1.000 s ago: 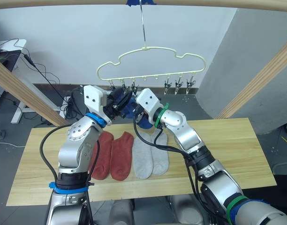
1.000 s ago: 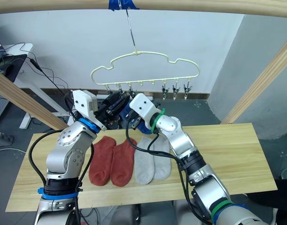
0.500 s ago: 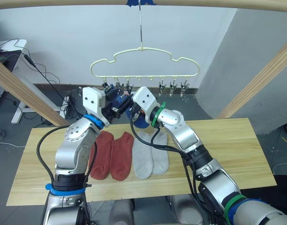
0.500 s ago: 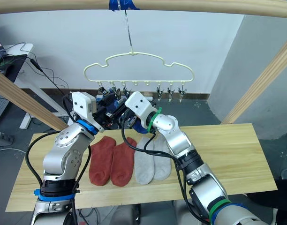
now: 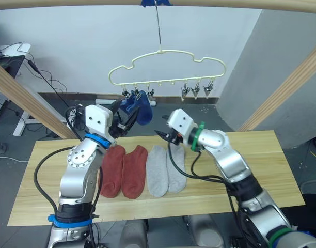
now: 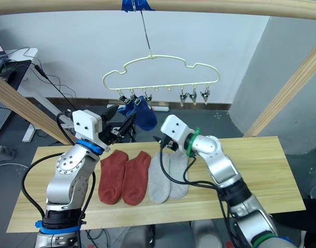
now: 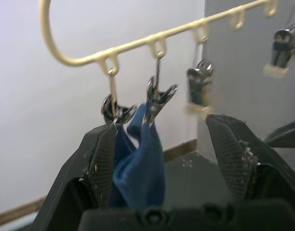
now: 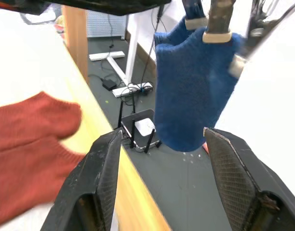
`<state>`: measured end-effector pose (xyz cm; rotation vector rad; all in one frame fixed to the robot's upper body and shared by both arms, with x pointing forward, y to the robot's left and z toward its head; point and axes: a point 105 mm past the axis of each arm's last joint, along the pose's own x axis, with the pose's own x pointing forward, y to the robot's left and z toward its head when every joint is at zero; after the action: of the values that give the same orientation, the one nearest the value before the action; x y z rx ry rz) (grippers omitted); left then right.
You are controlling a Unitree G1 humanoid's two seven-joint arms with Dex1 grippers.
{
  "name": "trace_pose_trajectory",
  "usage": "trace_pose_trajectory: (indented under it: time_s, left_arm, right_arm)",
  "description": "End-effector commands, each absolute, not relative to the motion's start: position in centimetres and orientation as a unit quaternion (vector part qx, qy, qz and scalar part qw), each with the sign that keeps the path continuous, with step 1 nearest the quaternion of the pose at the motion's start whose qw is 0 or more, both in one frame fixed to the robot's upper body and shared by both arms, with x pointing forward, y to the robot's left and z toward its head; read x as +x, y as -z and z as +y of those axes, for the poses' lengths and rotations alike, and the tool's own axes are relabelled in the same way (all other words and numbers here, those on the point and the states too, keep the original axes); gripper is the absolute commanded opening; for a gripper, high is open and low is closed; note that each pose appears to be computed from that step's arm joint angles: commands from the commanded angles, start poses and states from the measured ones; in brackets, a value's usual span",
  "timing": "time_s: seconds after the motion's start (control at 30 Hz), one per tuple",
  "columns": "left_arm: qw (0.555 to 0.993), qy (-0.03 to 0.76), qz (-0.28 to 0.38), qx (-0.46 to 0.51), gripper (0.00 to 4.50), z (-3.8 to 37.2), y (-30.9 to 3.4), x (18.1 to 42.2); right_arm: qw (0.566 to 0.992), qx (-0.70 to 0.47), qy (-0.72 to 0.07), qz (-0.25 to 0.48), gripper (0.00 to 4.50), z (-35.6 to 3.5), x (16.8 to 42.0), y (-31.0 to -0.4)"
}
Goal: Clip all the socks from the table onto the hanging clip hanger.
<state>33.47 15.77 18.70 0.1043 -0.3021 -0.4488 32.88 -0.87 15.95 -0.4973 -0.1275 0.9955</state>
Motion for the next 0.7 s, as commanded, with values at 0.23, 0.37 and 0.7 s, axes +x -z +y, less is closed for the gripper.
trace_pose_trajectory:
  time_s: [0.23, 0.37, 0.7]
  left_arm:
    - [0.947, 0.237, -0.211, 0.048, 3.29, 12.1, -19.8, 32.6]
    - [0.95, 0.223, -0.216, 0.036, 3.29, 11.2, -19.4, 33.0]
    - [0.962, 0.171, -0.213, 0.024, 2.49, 12.0, -18.9, 35.0]
  right_arm:
    - [0.844, -0.22, -0.484, -0.072, 2.8, -3.7, 28.9, -18.5]
    - [0.854, -0.217, -0.468, -0.064, 2.8, -4.7, 28.9, -18.8]
    - [0.865, -0.217, -0.449, -0.062, 2.83, -5.7, 29.1, -19.4]
